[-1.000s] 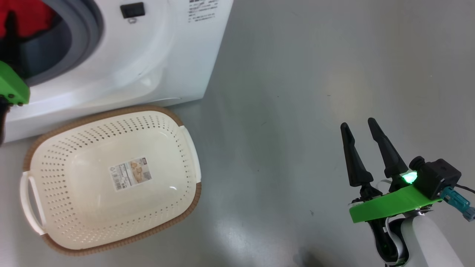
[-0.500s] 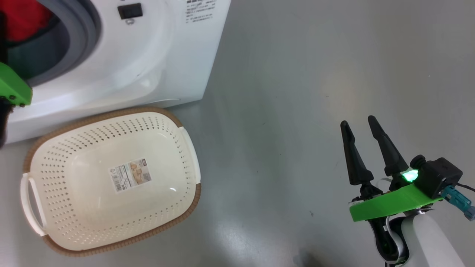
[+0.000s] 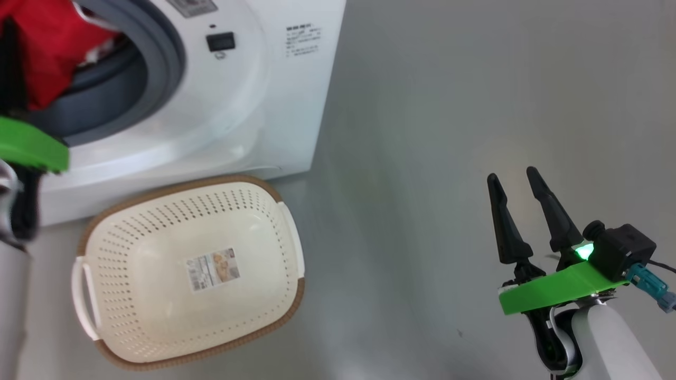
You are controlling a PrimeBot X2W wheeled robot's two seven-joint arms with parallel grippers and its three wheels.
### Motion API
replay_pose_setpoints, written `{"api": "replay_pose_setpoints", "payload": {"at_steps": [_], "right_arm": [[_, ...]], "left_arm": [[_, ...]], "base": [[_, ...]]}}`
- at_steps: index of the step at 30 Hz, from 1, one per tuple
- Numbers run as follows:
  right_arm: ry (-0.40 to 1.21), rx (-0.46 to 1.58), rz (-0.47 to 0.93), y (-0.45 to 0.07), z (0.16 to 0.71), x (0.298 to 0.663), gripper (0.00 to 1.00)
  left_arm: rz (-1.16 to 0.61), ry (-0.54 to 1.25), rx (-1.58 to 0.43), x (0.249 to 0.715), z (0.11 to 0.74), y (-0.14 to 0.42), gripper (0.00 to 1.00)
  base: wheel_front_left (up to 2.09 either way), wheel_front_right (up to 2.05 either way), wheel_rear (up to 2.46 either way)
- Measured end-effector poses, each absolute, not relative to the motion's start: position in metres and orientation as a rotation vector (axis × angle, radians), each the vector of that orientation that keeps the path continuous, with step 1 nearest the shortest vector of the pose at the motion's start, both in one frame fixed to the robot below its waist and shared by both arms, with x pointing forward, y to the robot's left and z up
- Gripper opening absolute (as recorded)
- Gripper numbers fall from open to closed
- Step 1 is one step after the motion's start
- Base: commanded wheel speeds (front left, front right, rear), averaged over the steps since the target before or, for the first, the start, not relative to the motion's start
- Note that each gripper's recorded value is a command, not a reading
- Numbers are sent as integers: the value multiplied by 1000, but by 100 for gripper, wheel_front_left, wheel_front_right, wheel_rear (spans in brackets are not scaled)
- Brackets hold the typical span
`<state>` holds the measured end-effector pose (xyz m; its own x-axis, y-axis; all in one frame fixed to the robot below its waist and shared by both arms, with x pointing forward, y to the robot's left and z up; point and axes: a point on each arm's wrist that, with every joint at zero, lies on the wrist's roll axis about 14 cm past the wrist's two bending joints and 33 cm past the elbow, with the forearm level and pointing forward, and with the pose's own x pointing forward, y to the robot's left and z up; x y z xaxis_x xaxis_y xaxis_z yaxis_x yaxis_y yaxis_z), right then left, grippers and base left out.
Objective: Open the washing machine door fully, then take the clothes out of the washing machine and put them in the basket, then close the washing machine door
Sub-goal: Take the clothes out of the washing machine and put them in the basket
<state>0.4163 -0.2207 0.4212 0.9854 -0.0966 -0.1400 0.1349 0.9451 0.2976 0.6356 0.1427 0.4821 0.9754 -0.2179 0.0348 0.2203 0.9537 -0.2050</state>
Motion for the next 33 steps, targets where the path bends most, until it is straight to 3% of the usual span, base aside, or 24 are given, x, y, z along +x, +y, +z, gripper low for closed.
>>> {"api": "replay_pose_setpoints", "payload": {"at_steps": [22,33], "right_arm": [[87,343,-19,-190,443,402,100],[82,343,16,-180,447,401,100]], "left_arm": [[-89,-223,-173,499,544,182,0],[-73,-234,-164,464,548,185,0]], "base": [[0,0,0],[0,0,0]]}}
